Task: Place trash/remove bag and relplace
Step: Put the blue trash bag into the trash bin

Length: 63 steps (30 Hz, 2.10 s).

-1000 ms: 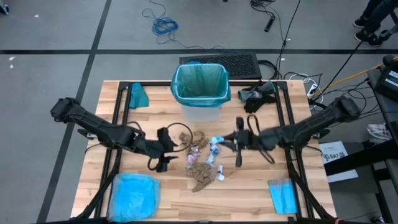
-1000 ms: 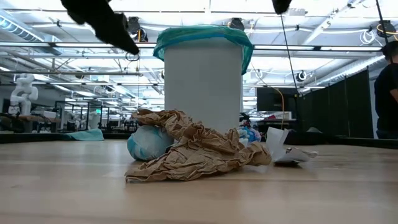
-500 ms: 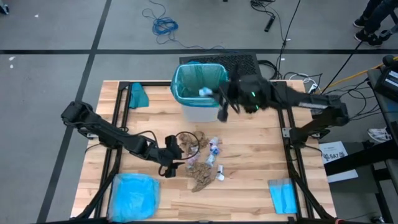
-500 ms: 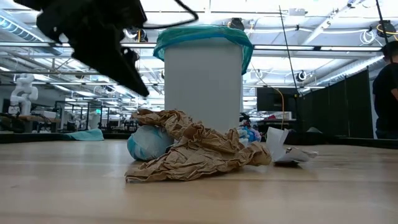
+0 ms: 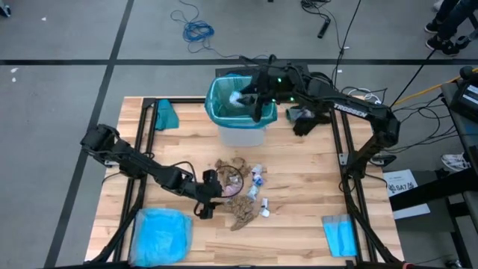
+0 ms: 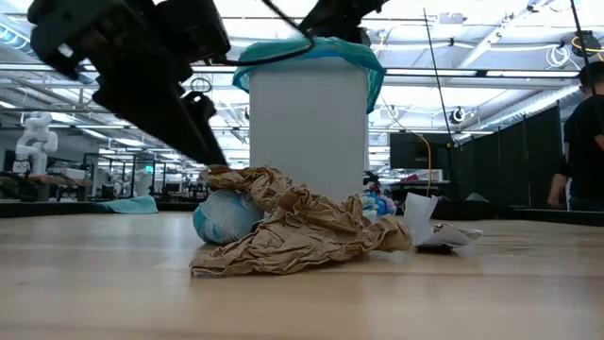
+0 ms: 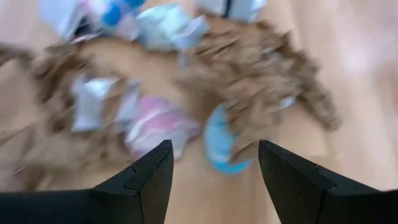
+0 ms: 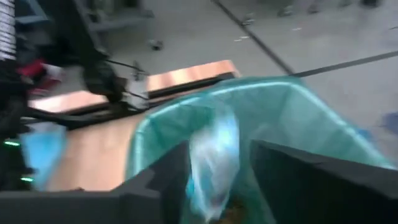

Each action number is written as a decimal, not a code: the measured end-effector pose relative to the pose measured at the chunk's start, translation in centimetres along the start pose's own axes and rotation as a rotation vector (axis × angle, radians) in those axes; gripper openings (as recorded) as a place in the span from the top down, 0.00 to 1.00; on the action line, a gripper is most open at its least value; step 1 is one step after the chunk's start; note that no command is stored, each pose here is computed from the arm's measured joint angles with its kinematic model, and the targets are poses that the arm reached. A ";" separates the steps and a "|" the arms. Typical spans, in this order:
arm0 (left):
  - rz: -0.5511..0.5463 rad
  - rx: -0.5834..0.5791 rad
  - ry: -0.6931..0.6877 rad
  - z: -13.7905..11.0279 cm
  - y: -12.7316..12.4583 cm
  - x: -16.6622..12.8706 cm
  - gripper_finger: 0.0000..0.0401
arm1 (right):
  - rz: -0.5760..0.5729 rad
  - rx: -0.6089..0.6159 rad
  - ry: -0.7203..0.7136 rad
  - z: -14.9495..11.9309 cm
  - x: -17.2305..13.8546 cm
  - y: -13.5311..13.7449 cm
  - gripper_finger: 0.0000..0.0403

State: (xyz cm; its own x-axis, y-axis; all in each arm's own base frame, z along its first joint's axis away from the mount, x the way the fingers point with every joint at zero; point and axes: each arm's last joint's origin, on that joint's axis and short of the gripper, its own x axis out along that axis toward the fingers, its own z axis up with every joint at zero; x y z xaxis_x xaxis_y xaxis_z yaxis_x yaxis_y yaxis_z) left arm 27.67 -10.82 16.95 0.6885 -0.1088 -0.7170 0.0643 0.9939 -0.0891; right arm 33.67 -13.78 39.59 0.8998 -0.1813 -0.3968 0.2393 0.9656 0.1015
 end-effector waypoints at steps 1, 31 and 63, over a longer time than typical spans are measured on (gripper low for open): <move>-0.023 0.010 -0.012 0.1 -0.1 0.2 0.43 | 0.024 0.016 -0.002 0.0 0.2 -0.2 0.53; -0.064 0.039 -0.121 0.6 -1.2 1.8 0.98 | 0.120 0.020 0.034 0.5 -4.8 4.6 0.59; 0.577 0.367 -0.351 14.5 8.4 -17.7 0.99 | 0.258 0.087 0.114 -20.6 -4.8 19.3 0.65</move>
State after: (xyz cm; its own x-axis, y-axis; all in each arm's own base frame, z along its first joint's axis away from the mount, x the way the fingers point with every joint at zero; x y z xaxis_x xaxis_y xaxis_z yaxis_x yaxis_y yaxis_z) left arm 26.52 -0.37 38.96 0.8709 0.3788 -0.3131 -0.1815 0.8400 0.5114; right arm 26.46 9.55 24.71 0.8895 0.0949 -0.4471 0.0426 0.9567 0.2879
